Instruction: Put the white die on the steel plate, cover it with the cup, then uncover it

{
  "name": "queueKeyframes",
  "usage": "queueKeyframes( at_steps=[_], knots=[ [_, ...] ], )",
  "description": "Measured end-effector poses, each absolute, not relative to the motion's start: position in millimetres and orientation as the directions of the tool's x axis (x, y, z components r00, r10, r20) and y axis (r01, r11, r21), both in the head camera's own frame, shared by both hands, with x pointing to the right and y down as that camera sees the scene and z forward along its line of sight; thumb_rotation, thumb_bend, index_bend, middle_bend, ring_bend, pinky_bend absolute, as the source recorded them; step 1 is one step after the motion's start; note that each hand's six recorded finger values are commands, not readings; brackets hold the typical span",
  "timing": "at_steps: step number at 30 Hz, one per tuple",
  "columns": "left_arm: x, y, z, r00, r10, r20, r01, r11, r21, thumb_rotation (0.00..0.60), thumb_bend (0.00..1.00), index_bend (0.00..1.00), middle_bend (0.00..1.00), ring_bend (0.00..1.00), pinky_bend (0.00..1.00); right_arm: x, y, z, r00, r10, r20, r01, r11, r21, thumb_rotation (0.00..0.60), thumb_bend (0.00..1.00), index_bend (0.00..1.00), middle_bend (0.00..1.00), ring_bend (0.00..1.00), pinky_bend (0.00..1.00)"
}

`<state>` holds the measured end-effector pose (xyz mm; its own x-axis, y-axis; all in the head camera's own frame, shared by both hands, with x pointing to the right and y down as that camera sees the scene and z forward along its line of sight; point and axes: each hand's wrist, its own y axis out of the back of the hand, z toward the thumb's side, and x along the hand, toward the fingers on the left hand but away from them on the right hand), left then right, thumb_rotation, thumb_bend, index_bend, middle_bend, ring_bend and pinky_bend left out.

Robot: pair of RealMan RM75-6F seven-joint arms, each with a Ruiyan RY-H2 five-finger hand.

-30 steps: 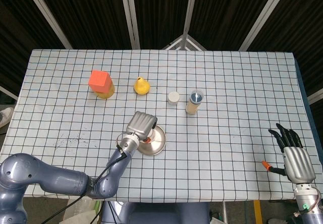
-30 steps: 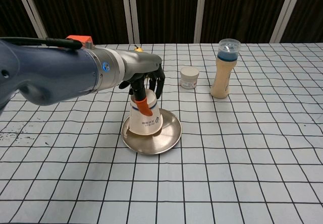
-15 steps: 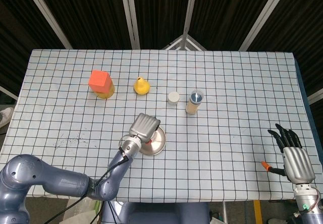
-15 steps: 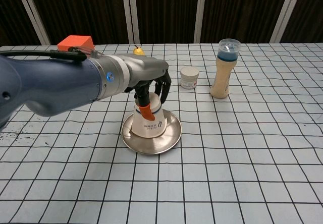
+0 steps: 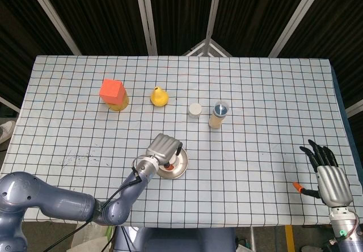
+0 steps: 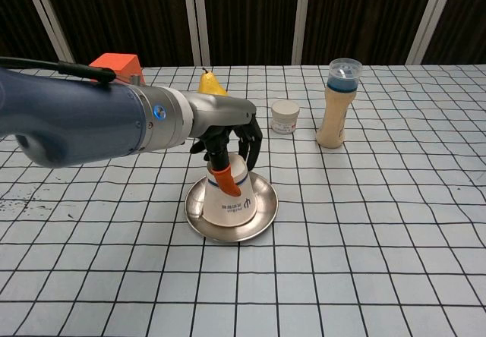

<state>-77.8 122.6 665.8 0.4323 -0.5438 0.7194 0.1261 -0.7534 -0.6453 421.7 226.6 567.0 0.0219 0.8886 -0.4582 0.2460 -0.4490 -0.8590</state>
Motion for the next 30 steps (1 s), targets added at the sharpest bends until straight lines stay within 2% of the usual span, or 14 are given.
queueKeyframes(
  at_steps=[3, 8, 10, 13, 14, 18, 20, 25, 30],
  knots=[
    [-77, 126, 667, 0.436, -0.523, 0.733, 0.091, -0.785, -0.613, 0.6, 0.36, 0.51, 0.49, 0.69, 0.75, 422, 226, 567, 0.02, 0.889, -0.457, 0.246, -0.448, -0.86, 0.6, 0.17, 0.16, 0.03, 0.08, 0.0],
    [-72, 133, 669, 0.469, -0.436, 0.768, 0.008, -0.868, -0.497, 0.6, 0.37, 0.51, 0.5, 0.69, 0.75, 423, 227, 566, 0.018, 0.889, -0.457, 0.249, -0.447, -0.859, 0.6, 0.17, 0.16, 0.03, 0.08, 0.0],
    [-71, 134, 670, 0.477, -0.429, 0.767, 0.025, -0.866, -0.499, 0.6, 0.37, 0.51, 0.51, 0.69, 0.75, 423, 227, 566, 0.019, 0.889, -0.457, 0.25, -0.447, -0.859, 0.6, 0.17, 0.16, 0.03, 0.08, 0.0],
    [-73, 129, 671, 0.469, -0.467, 0.749, 0.078, -0.823, -0.562, 0.6, 0.37, 0.52, 0.52, 0.7, 0.75, 423, 226, 566, 0.019, 0.889, -0.457, 0.251, -0.447, -0.859, 0.6, 0.17, 0.16, 0.03, 0.08, 0.0],
    [-75, 125, 670, 0.459, -0.504, 0.732, 0.096, -0.791, -0.605, 0.6, 0.38, 0.52, 0.52, 0.7, 0.75, 423, 227, 566, 0.021, 0.888, -0.459, 0.25, -0.449, -0.858, 0.6, 0.17, 0.16, 0.03, 0.08, 0.0],
    [-81, 114, 663, 0.426, -0.574, 0.699, 0.07, -0.749, -0.658, 0.6, 0.39, 0.52, 0.52, 0.7, 0.75, 421, 227, 567, 0.025, 0.888, -0.459, 0.249, -0.45, -0.858, 0.6, 0.17, 0.16, 0.03, 0.08, 0.0],
    [-80, 115, 662, 0.428, -0.571, 0.7, 0.053, -0.757, -0.651, 0.6, 0.39, 0.52, 0.52, 0.7, 0.75, 421, 227, 566, 0.024, 0.889, -0.458, 0.249, -0.448, -0.858, 0.6, 0.17, 0.16, 0.03, 0.08, 0.0],
    [-69, 126, 663, 0.486, -0.515, 0.706, 0.089, -0.775, -0.626, 0.6, 0.39, 0.52, 0.52, 0.7, 0.75, 423, 226, 566, 0.019, 0.89, -0.455, 0.252, -0.445, -0.859, 0.6, 0.17, 0.16, 0.03, 0.08, 0.0],
    [-76, 119, 661, 0.463, -0.559, 0.688, 0.109, -0.735, -0.67, 0.6, 0.39, 0.52, 0.52, 0.7, 0.75, 422, 227, 568, 0.022, 0.887, -0.462, 0.252, -0.452, -0.856, 0.6, 0.17, 0.16, 0.03, 0.08, 0.0]
  ],
)
